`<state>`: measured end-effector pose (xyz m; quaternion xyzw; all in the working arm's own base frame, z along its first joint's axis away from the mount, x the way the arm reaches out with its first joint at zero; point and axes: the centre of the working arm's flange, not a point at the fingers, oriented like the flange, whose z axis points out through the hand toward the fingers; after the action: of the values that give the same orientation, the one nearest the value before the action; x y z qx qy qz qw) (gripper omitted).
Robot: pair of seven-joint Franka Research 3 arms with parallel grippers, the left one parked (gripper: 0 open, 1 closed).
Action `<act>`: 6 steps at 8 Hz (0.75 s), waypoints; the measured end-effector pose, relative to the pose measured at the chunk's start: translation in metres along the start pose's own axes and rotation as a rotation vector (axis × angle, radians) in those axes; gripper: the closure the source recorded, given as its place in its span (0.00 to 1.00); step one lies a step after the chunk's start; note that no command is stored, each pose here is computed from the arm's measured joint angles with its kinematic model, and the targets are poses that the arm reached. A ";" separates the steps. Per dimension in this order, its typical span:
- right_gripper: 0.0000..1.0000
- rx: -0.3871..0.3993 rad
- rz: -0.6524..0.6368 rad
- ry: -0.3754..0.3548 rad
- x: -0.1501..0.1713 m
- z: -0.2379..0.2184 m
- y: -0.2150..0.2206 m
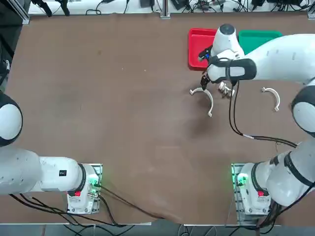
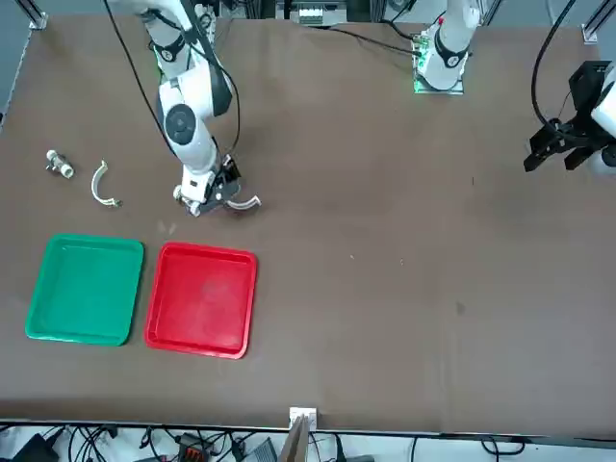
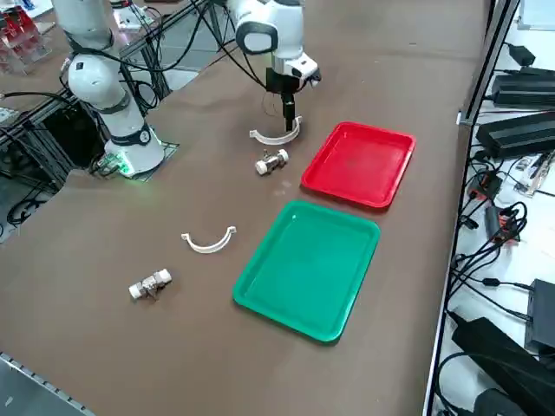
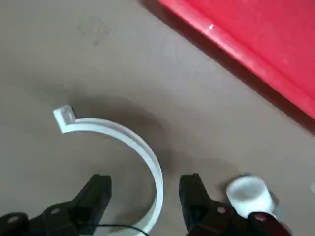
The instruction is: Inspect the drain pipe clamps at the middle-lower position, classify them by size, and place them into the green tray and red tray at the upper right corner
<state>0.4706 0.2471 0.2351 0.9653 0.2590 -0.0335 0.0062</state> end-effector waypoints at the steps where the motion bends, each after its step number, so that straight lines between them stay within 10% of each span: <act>1: 0.17 -0.005 -0.002 -0.006 0.001 0.014 0.000; 6: 0.50 -0.012 -0.007 -0.046 -0.002 0.040 0.001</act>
<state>0.4668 0.2437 0.1949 0.9633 0.2624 -0.0543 0.0177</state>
